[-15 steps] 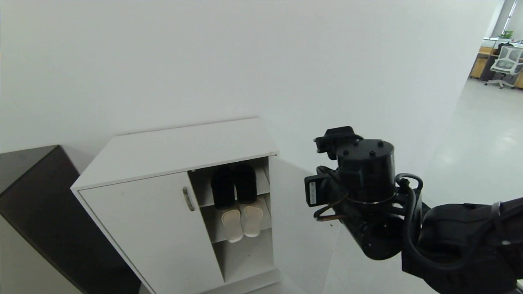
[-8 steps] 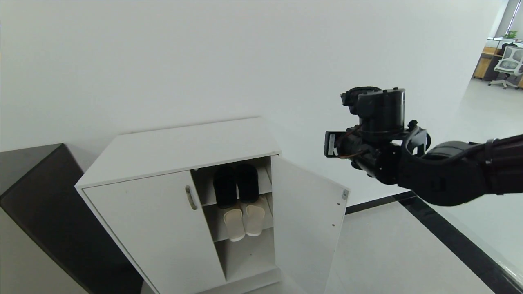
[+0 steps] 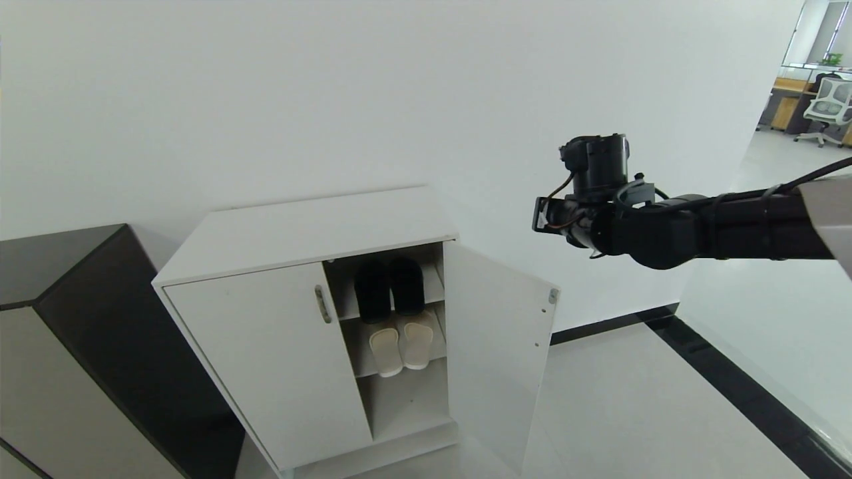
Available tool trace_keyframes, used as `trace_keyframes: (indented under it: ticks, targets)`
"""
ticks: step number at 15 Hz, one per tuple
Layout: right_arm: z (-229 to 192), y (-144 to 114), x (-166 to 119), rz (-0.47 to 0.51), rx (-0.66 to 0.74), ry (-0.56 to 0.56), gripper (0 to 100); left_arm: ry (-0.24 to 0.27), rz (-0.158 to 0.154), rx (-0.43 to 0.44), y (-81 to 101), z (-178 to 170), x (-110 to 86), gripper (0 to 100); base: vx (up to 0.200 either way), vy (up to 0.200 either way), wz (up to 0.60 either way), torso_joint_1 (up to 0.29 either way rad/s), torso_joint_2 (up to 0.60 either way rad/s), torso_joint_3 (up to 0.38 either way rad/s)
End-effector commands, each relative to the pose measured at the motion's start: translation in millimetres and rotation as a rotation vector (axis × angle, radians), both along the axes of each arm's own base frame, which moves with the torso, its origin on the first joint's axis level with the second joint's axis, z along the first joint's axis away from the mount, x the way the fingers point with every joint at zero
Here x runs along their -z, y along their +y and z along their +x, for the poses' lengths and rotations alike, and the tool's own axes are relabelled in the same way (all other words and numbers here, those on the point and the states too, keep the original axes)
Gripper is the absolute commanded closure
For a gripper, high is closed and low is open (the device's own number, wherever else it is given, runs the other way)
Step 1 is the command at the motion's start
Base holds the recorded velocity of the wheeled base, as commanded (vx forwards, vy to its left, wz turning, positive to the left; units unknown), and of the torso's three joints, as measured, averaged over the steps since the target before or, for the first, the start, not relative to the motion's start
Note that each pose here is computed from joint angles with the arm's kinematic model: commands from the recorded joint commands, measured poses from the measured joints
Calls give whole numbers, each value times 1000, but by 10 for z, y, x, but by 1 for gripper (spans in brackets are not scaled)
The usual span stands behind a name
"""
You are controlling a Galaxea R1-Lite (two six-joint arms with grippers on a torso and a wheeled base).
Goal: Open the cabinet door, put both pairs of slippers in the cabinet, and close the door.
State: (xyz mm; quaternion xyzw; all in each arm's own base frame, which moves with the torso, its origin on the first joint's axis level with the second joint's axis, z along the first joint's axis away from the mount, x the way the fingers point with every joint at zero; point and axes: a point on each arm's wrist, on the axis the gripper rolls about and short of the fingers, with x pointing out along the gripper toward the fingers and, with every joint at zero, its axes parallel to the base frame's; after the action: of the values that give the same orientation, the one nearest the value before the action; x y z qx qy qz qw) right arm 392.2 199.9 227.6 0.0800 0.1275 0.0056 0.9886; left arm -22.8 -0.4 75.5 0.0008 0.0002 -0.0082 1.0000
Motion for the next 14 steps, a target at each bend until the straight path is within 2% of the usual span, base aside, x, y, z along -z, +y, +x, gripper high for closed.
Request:
trace_keyframes:
  ticks: [1, 6, 14]
  targets:
    - [215, 1, 264, -14, 16, 38, 100, 0, 0, 0, 0, 0, 0, 100, 0, 0, 0, 0, 0, 0]
    - [530, -7, 649, -22, 51, 81, 100, 1, 0, 0, 0, 1, 0, 100, 0, 0, 0, 0, 0, 0]
    - [518, -14, 861, -46, 58, 140, 100, 1, 0, 0, 0, 1, 0, 100, 0, 0, 0, 0, 0, 0]
